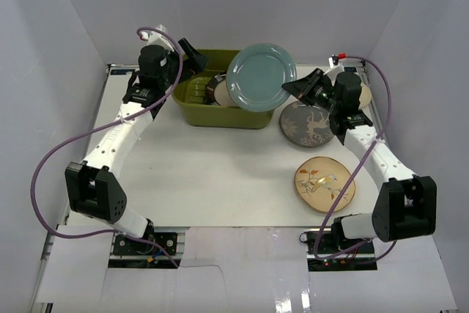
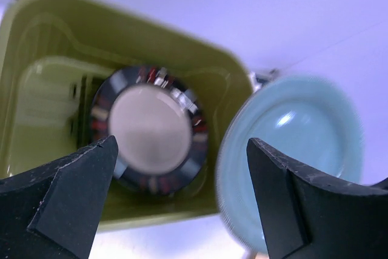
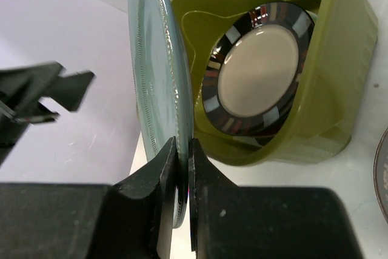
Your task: Place the plates into the plastic bin on the countertop
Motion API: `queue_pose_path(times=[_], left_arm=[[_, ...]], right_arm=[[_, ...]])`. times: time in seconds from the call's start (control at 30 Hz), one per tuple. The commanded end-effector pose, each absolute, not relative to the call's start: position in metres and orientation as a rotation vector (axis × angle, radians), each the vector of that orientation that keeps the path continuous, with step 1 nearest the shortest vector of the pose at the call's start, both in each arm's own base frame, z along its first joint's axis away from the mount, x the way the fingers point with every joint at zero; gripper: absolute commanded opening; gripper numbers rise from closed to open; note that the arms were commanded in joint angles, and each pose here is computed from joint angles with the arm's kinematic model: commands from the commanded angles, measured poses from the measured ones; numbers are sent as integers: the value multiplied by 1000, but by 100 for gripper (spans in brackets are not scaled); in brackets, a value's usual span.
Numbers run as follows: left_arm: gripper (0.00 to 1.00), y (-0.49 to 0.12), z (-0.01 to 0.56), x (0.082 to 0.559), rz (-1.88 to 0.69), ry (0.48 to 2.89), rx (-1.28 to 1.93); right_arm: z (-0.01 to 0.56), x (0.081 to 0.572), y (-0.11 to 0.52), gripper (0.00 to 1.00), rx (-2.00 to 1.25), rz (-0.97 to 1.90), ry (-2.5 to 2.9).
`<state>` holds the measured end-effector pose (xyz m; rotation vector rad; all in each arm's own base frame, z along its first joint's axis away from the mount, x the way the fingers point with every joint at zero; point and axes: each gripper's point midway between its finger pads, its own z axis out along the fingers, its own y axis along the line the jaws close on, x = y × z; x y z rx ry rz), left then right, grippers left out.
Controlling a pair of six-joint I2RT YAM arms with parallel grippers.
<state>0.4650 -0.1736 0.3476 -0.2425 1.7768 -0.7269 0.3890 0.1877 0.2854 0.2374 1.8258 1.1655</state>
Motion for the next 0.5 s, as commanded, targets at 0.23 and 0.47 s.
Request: queue_pose_path(times=[0.23,0.47], left_arm=[[98,-187,363,358,-893,1731,14],[98,-182,346,264,-945,1701,265]], right_arm=[[368,428,226,8,51,1161,1622],[351,467,252,8,32,1134,1669]])
